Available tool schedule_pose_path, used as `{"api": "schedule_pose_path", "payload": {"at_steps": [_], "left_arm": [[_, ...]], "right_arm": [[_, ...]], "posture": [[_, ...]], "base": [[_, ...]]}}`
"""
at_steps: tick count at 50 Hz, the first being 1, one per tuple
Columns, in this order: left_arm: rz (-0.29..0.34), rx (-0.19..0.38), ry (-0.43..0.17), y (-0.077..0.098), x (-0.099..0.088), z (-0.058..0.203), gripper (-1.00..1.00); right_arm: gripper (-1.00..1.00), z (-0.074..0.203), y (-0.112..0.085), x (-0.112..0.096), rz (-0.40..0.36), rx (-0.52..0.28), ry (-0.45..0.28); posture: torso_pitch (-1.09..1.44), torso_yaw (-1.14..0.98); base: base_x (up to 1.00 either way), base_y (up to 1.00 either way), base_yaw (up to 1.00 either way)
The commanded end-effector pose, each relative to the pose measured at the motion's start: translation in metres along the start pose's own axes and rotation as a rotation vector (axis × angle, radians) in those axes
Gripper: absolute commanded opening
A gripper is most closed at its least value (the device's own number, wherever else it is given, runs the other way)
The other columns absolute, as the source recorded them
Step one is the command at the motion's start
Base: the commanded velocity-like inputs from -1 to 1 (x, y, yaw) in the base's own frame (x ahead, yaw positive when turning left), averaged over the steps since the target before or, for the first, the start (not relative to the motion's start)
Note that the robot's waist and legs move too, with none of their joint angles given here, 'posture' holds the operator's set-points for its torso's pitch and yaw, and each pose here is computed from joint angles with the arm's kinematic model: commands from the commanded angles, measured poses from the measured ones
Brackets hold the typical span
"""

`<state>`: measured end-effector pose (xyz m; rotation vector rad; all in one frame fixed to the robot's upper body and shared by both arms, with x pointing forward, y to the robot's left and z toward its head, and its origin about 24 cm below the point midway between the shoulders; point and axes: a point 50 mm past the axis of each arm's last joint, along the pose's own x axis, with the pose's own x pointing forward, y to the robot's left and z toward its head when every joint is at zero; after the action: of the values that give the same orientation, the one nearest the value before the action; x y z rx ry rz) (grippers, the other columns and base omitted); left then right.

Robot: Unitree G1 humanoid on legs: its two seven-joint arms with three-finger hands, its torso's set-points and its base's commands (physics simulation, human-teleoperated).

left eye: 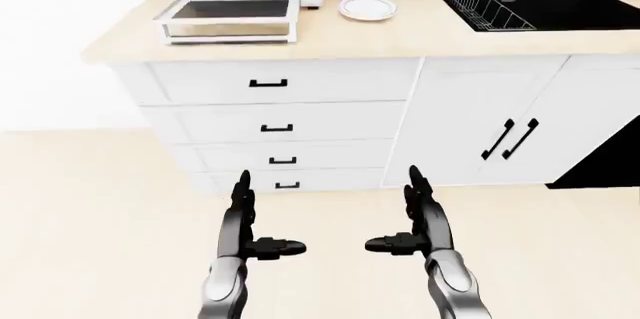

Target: Pick the bread from the rack and place it on the plate on the counter.

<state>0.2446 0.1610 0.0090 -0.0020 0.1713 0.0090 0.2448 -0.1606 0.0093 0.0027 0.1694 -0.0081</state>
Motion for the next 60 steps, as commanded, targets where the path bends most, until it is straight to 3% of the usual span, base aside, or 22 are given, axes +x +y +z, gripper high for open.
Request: {"api": "schedule_pose_path", "payload": {"at_steps": [1,8,12,23,29,36,49,60], "left_arm": [[-0.001,0.013,-0.194,0.001,0.011,0.048,1.00],[-0.013,0.043,-0.233,0.000,0.019,0.074,1.00],[-0.006,0.058,-0.262,0.003,0.024,0.097,1.00],[-0.046,0.112,-0.426,-0.002,0.033,0.191,1.00],[-0.016,0.115,-0.487,0.004,0.038,0.222,1.00],[-0.003,0.115,-0.547,0.019,0.020,0.250,1.00],[0.050,0.134,-0.646,0.026,0.004,0.295,1.00],[0.063,0.129,-0.667,0.025,-0.002,0.300,1.00]], "right_arm": [[1.00,0.046,0.003,0.008,0.025,-0.035,-0.204],[1.00,0.068,0.002,0.012,0.016,-0.046,-0.235],[1.00,0.095,-0.001,0.011,0.013,-0.052,-0.282],[1.00,0.189,-0.006,0.010,0.034,-0.097,-0.471],[1.00,0.210,-0.011,0.006,0.027,-0.109,-0.523],[1.00,0.243,-0.009,-0.004,0.027,-0.108,-0.594],[1.00,0.256,-0.008,-0.011,0.032,-0.105,-0.634],[1.00,0.257,-0.006,-0.013,0.041,-0.093,-0.648]], "posture": [[0.00,0.00],[0.00,0.00],[0.00,0.00],[0.00,0.00],[0.00,0.00],[0.00,0.00],[0.00,0.00],[0.00,0.00]], "base": [[0.00,0.00,0.00],[0.00,0.00,0.00],[0.00,0.00,0.00],[0.00,0.00,0.00],[0.13,0.11,0.00],[0.29,0.14,0.00],[0.29,0.12,0.00],[0.29,0.01,0.00]]}}
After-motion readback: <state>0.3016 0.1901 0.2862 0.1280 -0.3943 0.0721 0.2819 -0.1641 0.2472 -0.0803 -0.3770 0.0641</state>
